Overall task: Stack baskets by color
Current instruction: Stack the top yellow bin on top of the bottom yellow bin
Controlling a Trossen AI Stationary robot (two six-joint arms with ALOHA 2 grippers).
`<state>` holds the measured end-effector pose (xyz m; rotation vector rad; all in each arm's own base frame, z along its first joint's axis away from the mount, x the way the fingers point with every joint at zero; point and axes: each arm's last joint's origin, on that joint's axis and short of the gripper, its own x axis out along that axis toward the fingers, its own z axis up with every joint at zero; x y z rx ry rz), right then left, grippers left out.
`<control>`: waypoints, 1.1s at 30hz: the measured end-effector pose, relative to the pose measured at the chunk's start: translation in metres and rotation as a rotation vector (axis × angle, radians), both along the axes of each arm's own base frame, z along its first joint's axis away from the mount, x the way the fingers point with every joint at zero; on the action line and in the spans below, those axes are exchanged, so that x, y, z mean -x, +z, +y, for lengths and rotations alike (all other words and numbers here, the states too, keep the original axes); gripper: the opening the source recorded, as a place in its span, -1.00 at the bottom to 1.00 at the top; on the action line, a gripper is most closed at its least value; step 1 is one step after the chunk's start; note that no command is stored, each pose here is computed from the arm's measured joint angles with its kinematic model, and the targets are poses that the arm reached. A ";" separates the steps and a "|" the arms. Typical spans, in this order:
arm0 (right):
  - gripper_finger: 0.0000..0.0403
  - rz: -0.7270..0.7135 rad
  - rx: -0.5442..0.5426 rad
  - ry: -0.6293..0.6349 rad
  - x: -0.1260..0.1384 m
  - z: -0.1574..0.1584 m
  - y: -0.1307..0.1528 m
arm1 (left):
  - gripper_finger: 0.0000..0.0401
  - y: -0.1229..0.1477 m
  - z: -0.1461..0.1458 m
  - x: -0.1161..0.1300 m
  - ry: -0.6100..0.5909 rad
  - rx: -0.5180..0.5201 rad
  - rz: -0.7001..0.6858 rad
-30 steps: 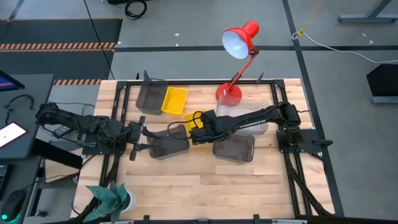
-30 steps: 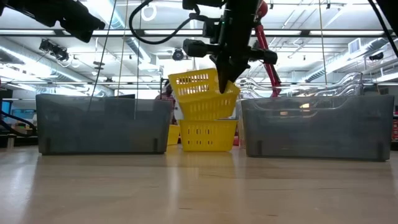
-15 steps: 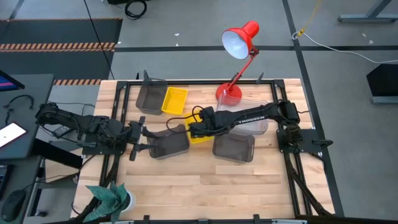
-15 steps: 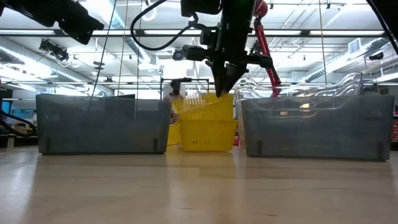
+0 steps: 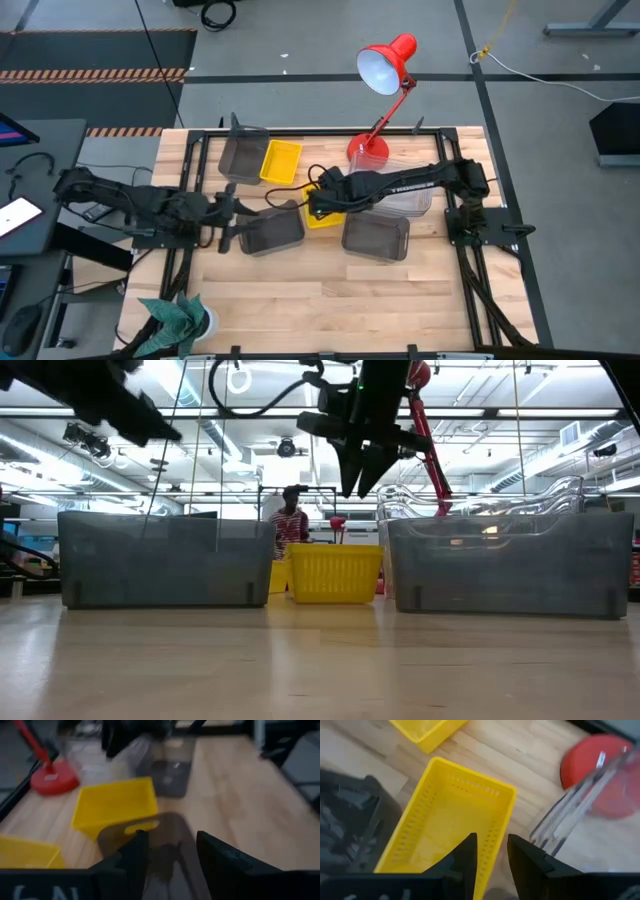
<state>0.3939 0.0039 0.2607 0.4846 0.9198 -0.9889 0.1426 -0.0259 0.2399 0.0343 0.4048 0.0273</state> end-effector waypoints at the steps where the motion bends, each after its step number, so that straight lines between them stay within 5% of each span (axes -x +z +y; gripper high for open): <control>1: -0.45 0.008 0.007 0.026 0.001 -0.001 0.003 | -0.14 -0.003 0.002 -0.003 0.018 -0.002 0.020; 18: -0.70 0.040 0.154 0.398 -0.003 -0.033 0.031 | -0.14 -0.038 0.047 -0.039 0.304 -0.015 0.243; 33: -0.93 0.058 0.287 0.477 0.032 -0.023 0.067 | -0.14 -0.056 0.075 -0.054 0.357 0.067 0.390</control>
